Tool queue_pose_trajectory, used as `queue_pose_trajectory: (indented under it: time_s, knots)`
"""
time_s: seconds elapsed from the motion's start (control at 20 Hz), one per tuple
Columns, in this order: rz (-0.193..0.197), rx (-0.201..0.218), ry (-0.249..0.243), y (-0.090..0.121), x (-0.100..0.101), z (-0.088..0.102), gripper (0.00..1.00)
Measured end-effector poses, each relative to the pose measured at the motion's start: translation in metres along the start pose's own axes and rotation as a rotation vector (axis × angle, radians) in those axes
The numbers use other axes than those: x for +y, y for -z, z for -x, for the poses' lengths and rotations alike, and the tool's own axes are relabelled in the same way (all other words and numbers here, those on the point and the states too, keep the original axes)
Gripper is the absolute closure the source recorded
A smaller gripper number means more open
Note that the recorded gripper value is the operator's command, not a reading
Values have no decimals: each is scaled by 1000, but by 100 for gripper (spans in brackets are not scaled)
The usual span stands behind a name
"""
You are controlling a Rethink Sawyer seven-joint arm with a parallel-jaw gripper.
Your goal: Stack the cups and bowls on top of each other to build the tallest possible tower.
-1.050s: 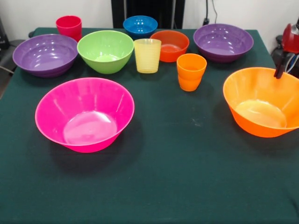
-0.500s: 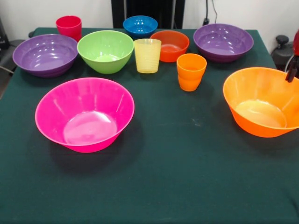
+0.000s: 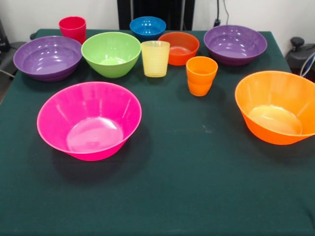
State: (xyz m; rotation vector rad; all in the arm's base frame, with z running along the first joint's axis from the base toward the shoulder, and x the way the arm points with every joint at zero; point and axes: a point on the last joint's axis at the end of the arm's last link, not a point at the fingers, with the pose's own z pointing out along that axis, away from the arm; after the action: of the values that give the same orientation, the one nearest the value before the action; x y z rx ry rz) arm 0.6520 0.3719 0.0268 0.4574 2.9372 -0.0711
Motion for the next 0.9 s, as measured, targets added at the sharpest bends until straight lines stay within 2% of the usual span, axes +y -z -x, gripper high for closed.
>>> queue_pose_trajectory:
  time_s: [0.1, 0.35, 0.4, 0.55, 0.75, 0.9]
  knots:
    - [-4, -8, 3, -4, 4, -1, 0]
    - [-43, -53, 31, -17, 13, -6, 0]
    - [-85, -98, 57, -25, 14, -6, 100]
    - [-95, -109, 64, -26, 13, -6, 100]
    - [-125, -163, 90, -25, 14, -2, 100]
    - [-142, -188, 104, -23, 14, 1, 100]
